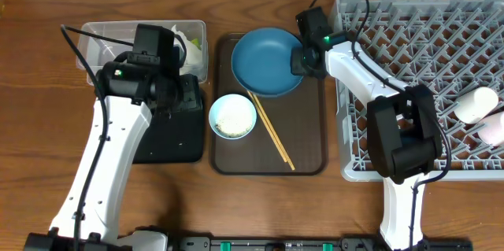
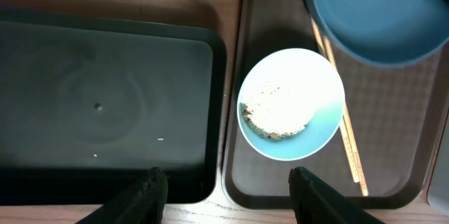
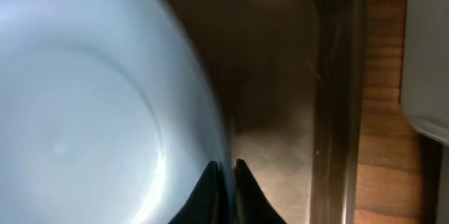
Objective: Sort waste into correct bins and load items into the dishwasher rack
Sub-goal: 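Reach the right gripper to the blue plate rim and grasp it, then lift the blue plate with the right gripper into the dish rack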
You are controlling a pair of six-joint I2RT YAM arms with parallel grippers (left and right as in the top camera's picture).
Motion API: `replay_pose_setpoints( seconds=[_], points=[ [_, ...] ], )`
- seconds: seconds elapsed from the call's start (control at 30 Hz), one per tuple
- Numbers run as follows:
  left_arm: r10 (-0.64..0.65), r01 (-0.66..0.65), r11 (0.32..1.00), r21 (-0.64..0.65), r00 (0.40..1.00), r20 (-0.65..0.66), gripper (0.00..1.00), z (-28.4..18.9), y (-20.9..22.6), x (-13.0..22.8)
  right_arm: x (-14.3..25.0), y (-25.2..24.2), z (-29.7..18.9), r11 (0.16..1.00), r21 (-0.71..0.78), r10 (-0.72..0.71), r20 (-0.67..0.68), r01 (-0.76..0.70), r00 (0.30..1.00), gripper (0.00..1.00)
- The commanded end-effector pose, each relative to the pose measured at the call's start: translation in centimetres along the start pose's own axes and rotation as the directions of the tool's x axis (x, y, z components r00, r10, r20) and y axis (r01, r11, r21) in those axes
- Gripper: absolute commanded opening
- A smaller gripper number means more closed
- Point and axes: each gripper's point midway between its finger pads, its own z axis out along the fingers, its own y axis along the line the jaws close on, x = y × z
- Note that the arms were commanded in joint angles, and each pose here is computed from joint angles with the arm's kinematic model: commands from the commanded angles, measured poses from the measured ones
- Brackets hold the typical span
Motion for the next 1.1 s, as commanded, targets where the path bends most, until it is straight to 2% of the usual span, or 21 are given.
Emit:
replay_pose_setpoints(
  seconds=[0.0,0.2,0.3,0.53,0.67,0.8,0.93,1.07],
  points=[
    [0.010,-0.010,1.000,-0.014,1.000,-0.011,0.59,0.3,0.4,0.1,0.5,-0.3,0.4,0.999,0.027,0.033,-0.014,-0.032,0.999,0.01],
    [0.010,-0.010,1.000,-0.014,1.000,-0.011,0.59,0.3,0.4,0.1,0.1,-1.5,0.1,0.997,0.056,0.053,-0.003,-0.052,0.999,0.01],
    [0.010,-0.010,1.000,-0.014,1.000,-0.011,0.59,0.3,0.4,0.1,-1.3,-2.2,-1.3,0.997,0.048,0.059,0.033,-0.061,0.998,0.01],
    [0.010,-0.011,1.000,-0.015,1.000,-0.010,0.59,0.3,0.4,0.1,-8.0,-3.9,-10.9,0.994,0.041,-0.109,0.268,0.102,0.957,0.01],
    [0.010,-0.010,1.000,-0.014,1.000,-0.010,0.59,0.3,0.4,0.1,-11.0,-7.4,-17.7,0.984,0.150,-0.147,0.417,0.092,0.897,0.01],
    [0.011,-0.011,1.000,-0.014,1.000,-0.007,0.59,0.3,0.4,0.0,-12.9,-11.8,-23.4,0.955,0.289,-0.211,0.508,0.066,0.835,0.01],
    [0.011,-0.011,1.000,-0.012,1.000,0.001,0.59,0.3,0.3,-0.2,-13.9,-16.7,-27.6,0.895,0.445,-0.292,0.532,0.030,0.795,0.01],
    [0.011,-0.011,1.000,-0.012,1.000,0.001,0.59,0.3,0.3,-0.2,-14.2,-22.9,-30.7,0.784,0.618,-0.335,0.503,-0.060,0.797,0.01]
  ],
)
